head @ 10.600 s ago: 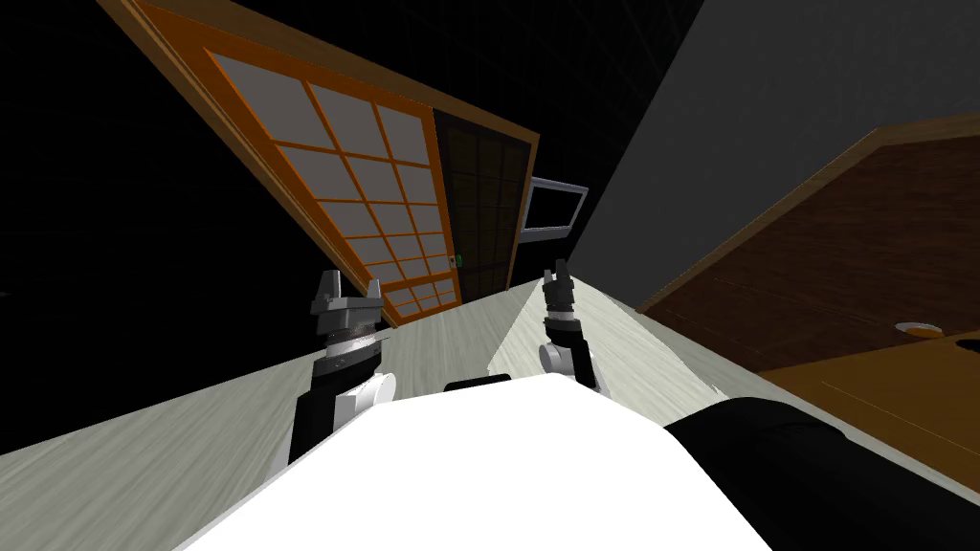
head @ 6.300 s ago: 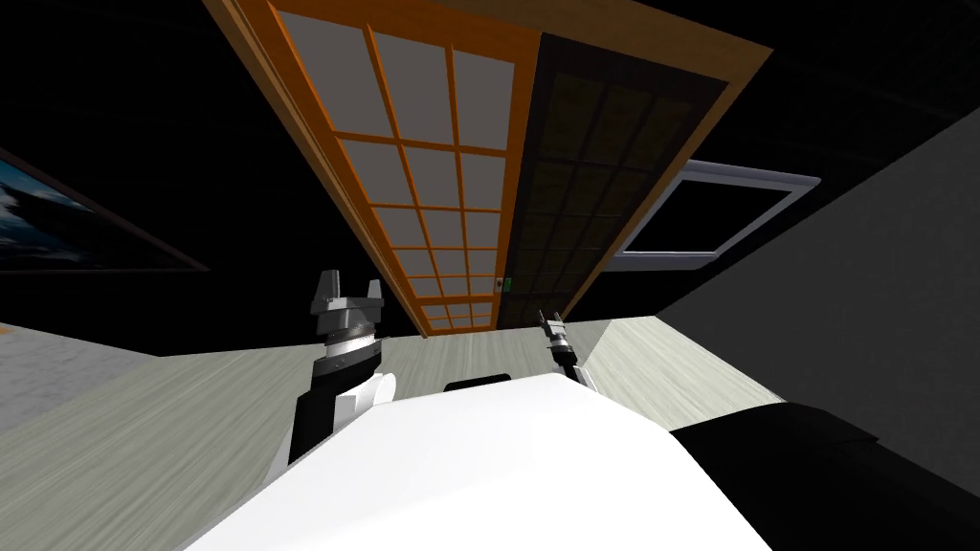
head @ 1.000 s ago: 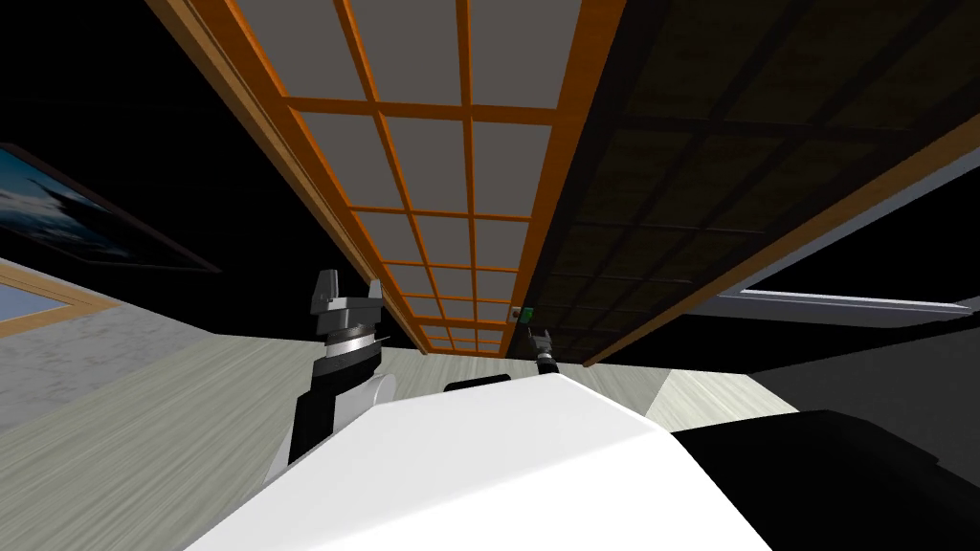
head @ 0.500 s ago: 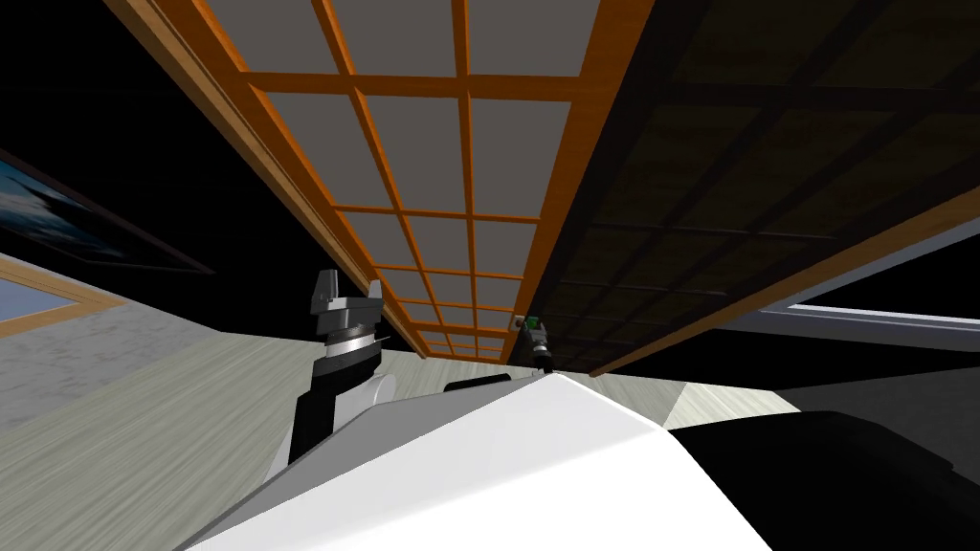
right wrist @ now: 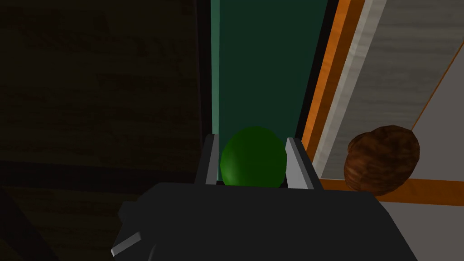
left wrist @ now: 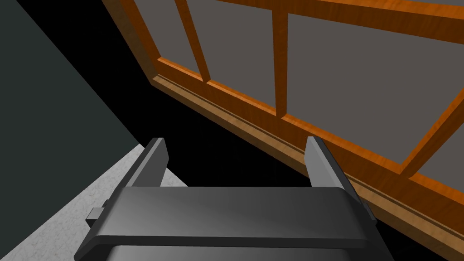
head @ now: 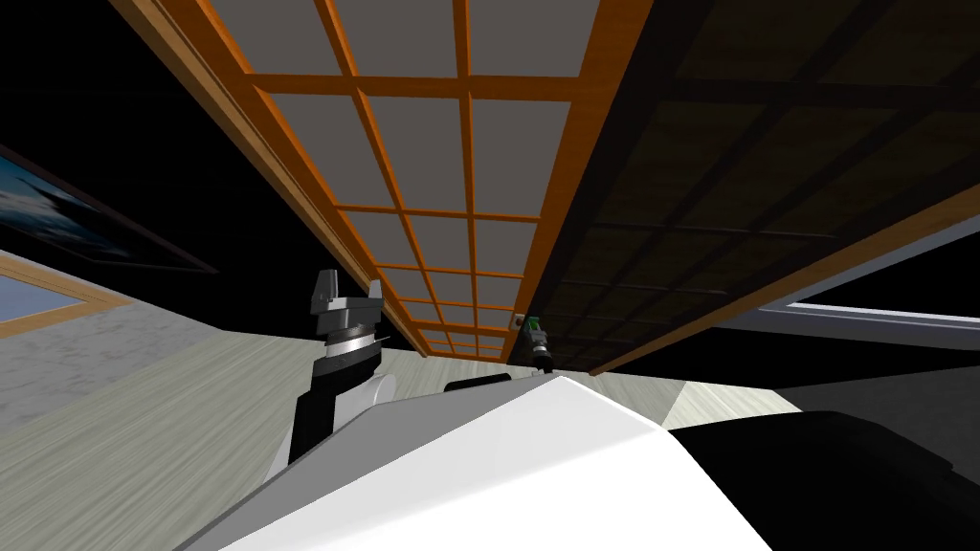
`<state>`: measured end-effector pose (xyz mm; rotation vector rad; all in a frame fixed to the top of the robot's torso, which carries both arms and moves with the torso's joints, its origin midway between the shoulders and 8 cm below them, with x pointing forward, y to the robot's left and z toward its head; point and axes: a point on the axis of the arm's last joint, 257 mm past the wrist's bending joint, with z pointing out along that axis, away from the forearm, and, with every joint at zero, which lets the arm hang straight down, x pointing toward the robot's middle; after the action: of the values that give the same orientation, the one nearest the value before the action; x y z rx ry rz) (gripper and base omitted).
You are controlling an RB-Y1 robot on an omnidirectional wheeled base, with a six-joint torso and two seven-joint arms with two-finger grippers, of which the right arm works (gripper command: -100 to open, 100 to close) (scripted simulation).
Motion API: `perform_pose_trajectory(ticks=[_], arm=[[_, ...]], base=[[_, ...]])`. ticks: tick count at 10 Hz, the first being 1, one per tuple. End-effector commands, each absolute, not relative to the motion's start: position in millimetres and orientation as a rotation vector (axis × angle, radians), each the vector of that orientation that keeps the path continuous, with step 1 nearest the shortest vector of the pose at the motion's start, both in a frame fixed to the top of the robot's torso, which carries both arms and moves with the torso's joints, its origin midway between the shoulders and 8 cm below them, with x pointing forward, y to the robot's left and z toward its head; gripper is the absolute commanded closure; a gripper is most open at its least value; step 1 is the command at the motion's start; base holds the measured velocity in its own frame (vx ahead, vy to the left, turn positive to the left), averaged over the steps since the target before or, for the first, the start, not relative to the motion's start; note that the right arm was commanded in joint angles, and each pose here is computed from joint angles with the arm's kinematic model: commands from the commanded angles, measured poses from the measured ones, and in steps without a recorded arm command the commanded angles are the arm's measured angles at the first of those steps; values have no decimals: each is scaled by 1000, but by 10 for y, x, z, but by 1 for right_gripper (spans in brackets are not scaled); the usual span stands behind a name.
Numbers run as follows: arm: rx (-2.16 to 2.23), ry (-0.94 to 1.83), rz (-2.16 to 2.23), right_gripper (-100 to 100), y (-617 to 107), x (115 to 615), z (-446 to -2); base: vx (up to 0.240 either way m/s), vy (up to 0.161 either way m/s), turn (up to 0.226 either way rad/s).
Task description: Pull the door open
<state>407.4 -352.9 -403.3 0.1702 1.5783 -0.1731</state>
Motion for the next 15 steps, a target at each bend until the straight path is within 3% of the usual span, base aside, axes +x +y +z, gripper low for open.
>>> perform_pose_trajectory(ticks=[1, 13, 14, 15], arm=[[171, 1573, -175, 100, -3544, 4078, -4015], [342, 1720, -163, 100, -4037, 3251, -4640], [283, 1695, -148, -100, -3953, 3411, -4536], [258, 1685, -138, -100, -3931, 3458, -4487]], base=[[0, 0, 0], [-143, 39, -48], [-191, -24, 66], [-197, -102, 162]])
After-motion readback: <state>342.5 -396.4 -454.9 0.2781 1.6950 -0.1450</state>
